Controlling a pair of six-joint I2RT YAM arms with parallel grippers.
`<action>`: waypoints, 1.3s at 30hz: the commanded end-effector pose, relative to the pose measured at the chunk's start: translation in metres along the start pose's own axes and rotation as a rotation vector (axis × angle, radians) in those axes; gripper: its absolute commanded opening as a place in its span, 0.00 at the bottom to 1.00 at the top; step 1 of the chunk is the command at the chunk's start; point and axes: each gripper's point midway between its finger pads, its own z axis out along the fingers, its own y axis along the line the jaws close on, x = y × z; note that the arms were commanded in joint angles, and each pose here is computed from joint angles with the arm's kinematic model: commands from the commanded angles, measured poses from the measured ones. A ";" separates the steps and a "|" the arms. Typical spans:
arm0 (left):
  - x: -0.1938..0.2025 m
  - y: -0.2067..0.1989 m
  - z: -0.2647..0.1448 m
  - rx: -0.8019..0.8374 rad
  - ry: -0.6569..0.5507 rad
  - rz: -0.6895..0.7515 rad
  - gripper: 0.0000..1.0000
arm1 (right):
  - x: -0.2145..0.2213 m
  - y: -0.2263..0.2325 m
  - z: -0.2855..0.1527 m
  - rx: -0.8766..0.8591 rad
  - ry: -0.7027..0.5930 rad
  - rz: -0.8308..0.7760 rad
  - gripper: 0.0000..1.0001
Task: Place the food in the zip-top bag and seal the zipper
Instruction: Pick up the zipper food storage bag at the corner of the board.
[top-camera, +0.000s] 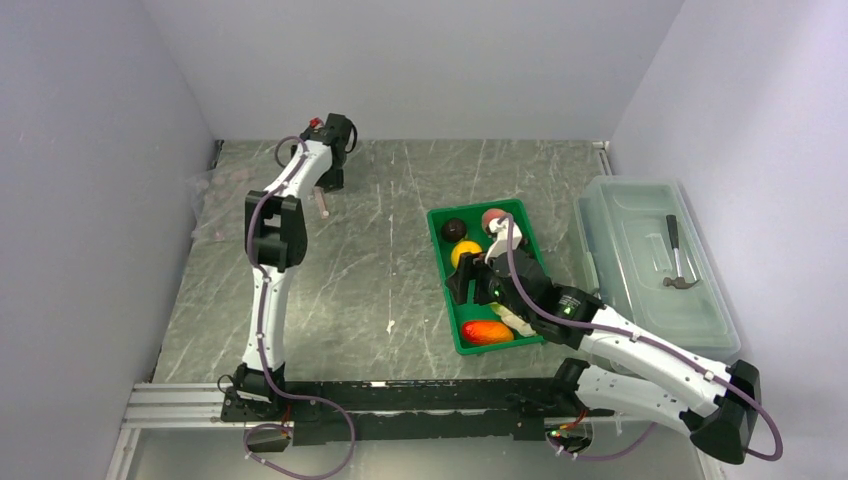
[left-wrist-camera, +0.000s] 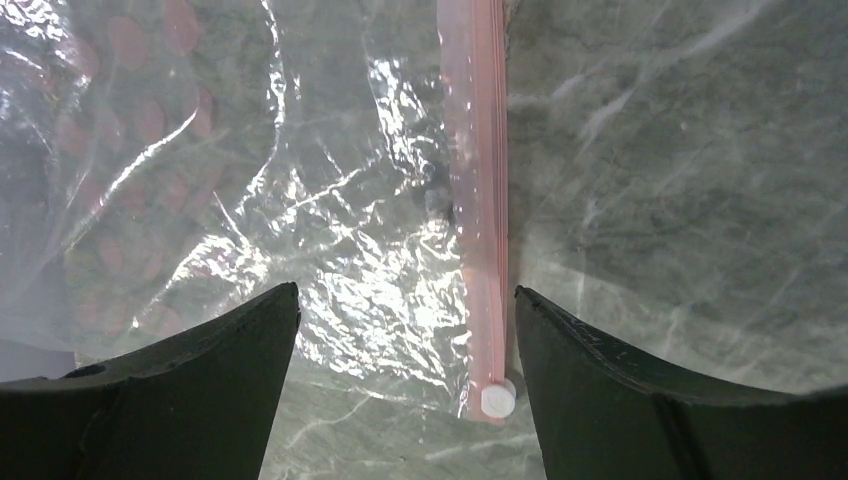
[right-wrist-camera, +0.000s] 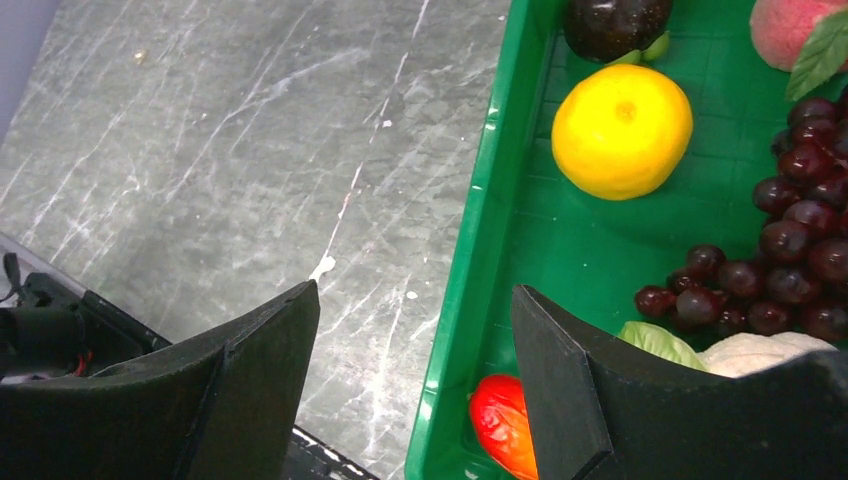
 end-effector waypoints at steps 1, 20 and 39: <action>-0.024 0.013 0.000 -0.066 -0.059 -0.036 0.83 | -0.014 0.017 -0.004 -0.084 -0.050 0.028 0.74; -0.040 0.011 0.023 -0.138 -0.123 0.003 0.82 | -0.018 0.022 -0.009 -0.121 -0.063 0.029 0.74; -0.040 -0.001 0.021 -0.102 -0.136 0.007 0.82 | -0.014 0.024 -0.004 -0.130 -0.054 0.024 0.75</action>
